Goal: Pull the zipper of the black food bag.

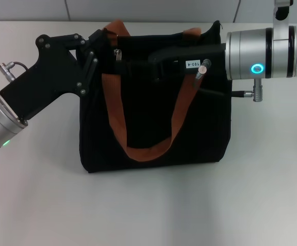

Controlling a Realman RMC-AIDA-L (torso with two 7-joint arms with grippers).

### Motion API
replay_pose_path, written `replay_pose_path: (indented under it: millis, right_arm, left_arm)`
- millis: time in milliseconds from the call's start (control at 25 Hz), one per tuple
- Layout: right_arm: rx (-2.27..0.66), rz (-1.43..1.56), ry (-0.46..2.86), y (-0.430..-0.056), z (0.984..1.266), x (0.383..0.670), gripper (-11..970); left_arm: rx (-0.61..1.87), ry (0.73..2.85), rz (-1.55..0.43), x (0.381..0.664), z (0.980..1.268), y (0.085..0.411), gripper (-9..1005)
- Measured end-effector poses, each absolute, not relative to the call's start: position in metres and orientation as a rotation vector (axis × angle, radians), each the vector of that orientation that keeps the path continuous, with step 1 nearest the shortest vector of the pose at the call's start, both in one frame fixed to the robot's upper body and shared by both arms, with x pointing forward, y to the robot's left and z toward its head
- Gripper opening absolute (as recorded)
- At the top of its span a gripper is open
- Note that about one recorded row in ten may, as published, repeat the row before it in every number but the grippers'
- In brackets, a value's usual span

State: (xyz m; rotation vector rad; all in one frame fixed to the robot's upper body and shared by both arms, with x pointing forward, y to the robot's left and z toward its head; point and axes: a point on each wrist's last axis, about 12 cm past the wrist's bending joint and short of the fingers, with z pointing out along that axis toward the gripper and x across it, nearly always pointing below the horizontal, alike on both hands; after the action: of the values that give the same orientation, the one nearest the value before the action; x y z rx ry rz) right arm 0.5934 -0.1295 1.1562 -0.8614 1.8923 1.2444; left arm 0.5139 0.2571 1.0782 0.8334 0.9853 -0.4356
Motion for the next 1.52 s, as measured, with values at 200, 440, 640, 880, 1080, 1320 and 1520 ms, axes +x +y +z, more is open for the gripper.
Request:
replay_pose_path:
  millis: [200, 440, 640, 880, 1080, 1320, 1520]
  right_arm:
    - [-0.852, 1.255, 1.884, -0.1290, 1.1573, 0.5934, 207]
    - [-0.828, 1.273, 1.884, -0.1296, 1.1564, 0.5936, 205]
    - [-0.823, 1.276, 1.880, -0.1300, 1.1563, 0.5938, 92]
    - [-0.839, 1.262, 1.896, -0.1291, 1.1571, 0.5954, 6]
    - [-0.858, 1.228, 1.922, -0.1277, 1.1588, 0.5976, -1]
    - [-0.892, 1.187, 1.937, -0.1276, 1.1616, 0.5984, 0]
    - [-0.888, 1.162, 1.947, -0.1317, 1.1624, 0.5966, 0]
  left_arm:
    - [0.831, 0.982, -0.440, 0.5132, 1.0783, 0.2568, 21]
    - [0.824, 0.983, -0.449, 0.5112, 1.0772, 0.2562, 21]
    - [0.824, 0.981, -0.452, 0.5105, 1.0772, 0.2561, 21]
    - [0.823, 0.982, -0.452, 0.5096, 1.0767, 0.2566, 22]
    - [0.823, 0.982, -0.451, 0.5096, 1.0767, 0.2568, 22]
    - [0.824, 0.977, -0.438, 0.5098, 1.0769, 0.2573, 22]
    - [0.822, 0.977, -0.436, 0.5102, 1.0771, 0.2573, 22]
